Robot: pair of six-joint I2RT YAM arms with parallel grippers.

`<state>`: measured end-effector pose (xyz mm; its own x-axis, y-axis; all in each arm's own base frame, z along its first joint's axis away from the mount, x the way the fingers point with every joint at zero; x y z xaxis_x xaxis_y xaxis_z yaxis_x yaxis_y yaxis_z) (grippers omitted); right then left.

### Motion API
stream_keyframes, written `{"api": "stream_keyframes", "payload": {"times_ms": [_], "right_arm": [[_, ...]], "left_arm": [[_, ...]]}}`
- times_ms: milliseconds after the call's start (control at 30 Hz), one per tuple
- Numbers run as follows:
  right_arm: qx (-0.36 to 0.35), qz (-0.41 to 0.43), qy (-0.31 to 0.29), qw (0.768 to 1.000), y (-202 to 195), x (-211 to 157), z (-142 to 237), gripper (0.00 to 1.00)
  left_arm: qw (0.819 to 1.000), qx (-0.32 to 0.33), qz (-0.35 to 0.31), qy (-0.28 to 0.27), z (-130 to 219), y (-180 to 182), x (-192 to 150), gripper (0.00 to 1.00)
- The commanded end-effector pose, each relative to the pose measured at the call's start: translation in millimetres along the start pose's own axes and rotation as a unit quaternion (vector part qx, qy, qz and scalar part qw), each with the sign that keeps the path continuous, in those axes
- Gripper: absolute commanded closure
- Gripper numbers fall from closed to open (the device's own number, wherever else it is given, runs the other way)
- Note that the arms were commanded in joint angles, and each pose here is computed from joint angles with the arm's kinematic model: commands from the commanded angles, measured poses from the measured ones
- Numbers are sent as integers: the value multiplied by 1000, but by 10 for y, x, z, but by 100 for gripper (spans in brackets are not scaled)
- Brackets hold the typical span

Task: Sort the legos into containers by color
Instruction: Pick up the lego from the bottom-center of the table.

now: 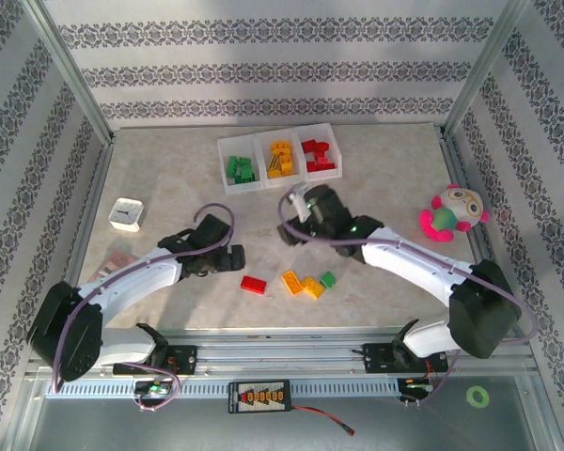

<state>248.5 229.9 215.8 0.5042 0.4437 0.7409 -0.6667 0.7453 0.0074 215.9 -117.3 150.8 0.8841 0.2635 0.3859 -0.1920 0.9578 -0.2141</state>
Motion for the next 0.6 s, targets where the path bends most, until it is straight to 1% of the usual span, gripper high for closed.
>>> {"api": "stream_keyframes", "payload": {"times_ms": [0,100,167,267,367,433,567], "right_arm": [[61,69,33,995,370,-219,-19,26],[99,103,48,989,721,-381,-126,26],[119,116,65,984,897,-466,-208,26],[134,137,93,977,1103,-565,-348,27],[137,151,119,972,1226,-596,-499,29],[133,153,135,970,1248,-623,-611,31],[132,157,155,966,1265,-665,-791,39]], "left_arm": [[997,-3,73,-15,47,214,65,1],[991,-2,123,-44,106,408,121,1],[988,-9,144,-62,143,489,131,0],[986,-11,149,-73,183,546,130,0],[987,-11,147,-71,194,554,125,1],[987,-23,146,-68,186,537,124,1],[986,-36,145,-73,193,518,133,0]]}}
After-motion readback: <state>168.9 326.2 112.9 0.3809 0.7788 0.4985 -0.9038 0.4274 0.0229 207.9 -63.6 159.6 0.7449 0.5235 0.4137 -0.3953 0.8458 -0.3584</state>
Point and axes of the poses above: each hand's point on the last joint's axis, 136 mm out from that joint toward the fingers, its own z axis back along the fingers, its own y axis along the line the jaws close on, x = y × z, the point moved 9 cm from there along z, back along the fingers, and after that the axes turned 4 degrees about z, right-handed, at the moved point
